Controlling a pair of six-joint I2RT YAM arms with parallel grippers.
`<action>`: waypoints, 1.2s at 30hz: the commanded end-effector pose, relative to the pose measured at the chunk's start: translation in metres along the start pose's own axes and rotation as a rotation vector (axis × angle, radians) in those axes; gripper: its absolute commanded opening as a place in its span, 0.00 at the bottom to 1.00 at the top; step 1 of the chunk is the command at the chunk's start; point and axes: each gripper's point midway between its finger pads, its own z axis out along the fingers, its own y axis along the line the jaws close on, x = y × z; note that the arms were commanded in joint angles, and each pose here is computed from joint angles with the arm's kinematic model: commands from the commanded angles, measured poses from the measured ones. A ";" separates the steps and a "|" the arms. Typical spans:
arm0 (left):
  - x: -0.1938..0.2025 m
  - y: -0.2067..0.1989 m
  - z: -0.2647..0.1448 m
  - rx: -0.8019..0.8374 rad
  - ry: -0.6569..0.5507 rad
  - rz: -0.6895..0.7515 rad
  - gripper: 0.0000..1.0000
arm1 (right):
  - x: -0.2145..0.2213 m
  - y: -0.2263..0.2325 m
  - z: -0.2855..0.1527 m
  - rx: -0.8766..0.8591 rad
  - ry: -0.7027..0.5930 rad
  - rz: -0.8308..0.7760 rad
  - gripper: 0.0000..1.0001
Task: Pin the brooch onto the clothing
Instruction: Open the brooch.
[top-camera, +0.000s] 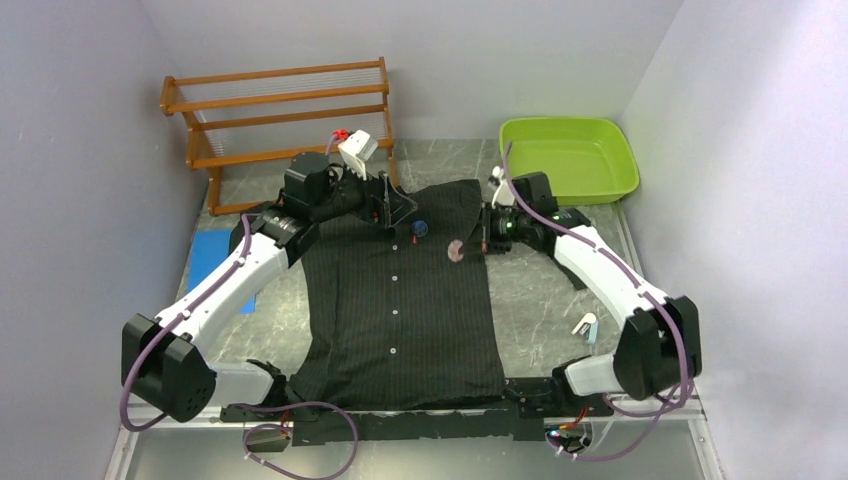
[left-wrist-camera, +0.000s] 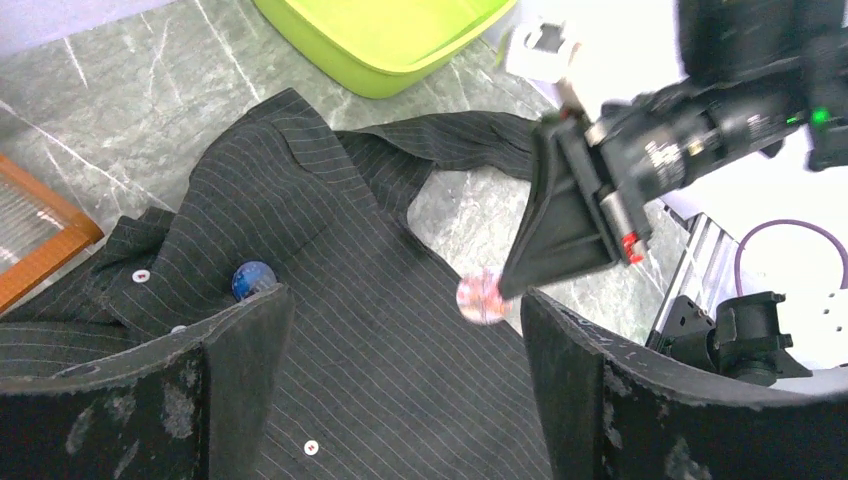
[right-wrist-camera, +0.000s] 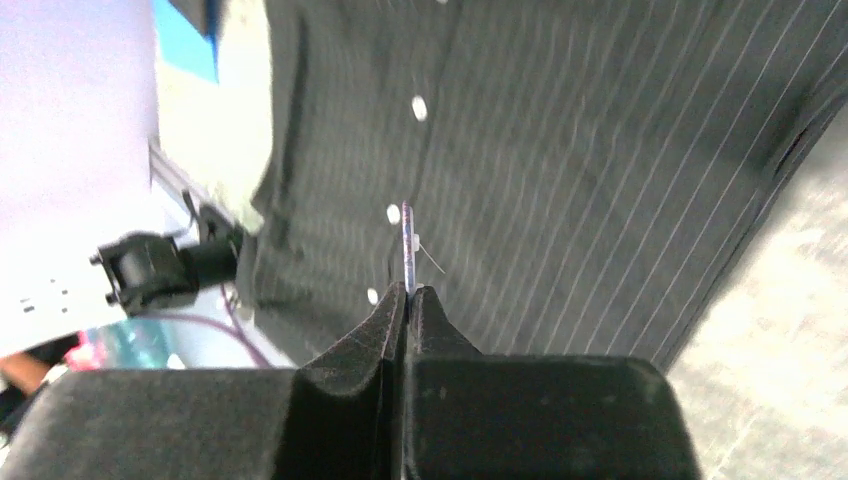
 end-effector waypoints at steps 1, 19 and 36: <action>-0.018 -0.006 -0.004 0.009 -0.032 0.054 0.88 | 0.058 -0.003 0.004 -0.086 0.244 0.117 0.00; -0.010 -0.011 0.001 -0.002 0.006 0.103 0.85 | 0.091 0.019 -0.005 -0.338 0.443 0.395 0.00; -0.006 -0.016 0.002 -0.001 0.028 0.130 0.85 | 0.092 0.043 -0.031 -0.545 0.503 0.430 0.00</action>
